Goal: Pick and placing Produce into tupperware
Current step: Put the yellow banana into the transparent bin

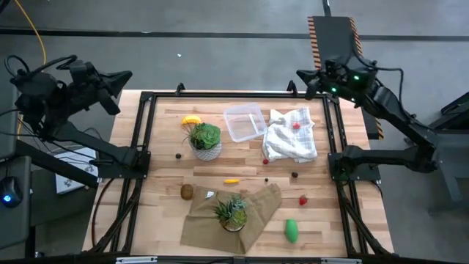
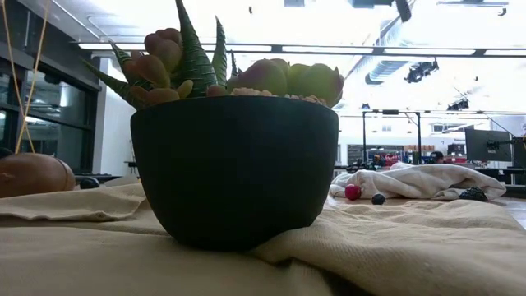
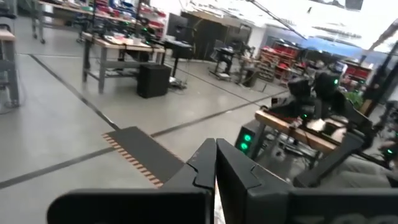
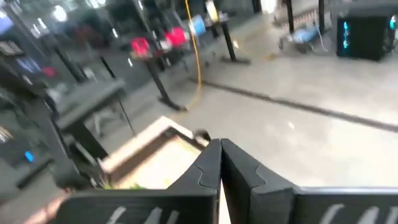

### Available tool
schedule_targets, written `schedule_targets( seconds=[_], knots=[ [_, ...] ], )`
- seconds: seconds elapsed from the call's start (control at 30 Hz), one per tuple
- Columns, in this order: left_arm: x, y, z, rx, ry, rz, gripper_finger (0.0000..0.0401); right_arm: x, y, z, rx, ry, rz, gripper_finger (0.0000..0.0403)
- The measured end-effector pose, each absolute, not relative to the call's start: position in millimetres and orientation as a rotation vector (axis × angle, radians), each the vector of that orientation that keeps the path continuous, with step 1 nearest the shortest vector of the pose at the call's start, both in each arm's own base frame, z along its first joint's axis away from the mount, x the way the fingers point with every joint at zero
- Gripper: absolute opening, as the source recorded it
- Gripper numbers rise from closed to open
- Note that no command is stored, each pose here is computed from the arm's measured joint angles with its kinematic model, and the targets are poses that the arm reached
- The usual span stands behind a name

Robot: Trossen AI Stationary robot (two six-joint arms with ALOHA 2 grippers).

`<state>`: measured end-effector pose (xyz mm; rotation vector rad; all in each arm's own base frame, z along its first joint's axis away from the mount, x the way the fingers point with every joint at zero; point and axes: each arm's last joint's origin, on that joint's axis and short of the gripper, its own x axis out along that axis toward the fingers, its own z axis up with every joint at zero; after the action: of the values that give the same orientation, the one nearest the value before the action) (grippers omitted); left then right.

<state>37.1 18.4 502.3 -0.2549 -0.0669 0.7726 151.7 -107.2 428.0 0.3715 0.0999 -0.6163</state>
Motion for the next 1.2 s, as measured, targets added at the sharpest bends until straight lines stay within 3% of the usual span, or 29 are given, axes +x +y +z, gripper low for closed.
schedule_targets(
  seconds=[0.33, 0.7, 0.93, 1.2],
  knots=[
    [41, 18, 498, -0.292, -0.060, 0.795, 0.0001, 179, -144, 410, 0.368, 0.174, -0.547, 0.0000],
    [111, 15, 457, -0.243, 0.129, 0.825, 0.0001, 197, -162, 392, 0.476, 0.224, -0.564, 0.0000],
    [113, 52, 444, -0.199, 0.137, 0.878, 0.0001, 199, -164, 397, 0.501, 0.153, -0.578, 0.0000],
    [88, 120, 439, -0.196, 0.198, 0.874, 0.0001, 199, -165, 398, 0.566, 0.111, -0.606, 0.0000]
  ],
)
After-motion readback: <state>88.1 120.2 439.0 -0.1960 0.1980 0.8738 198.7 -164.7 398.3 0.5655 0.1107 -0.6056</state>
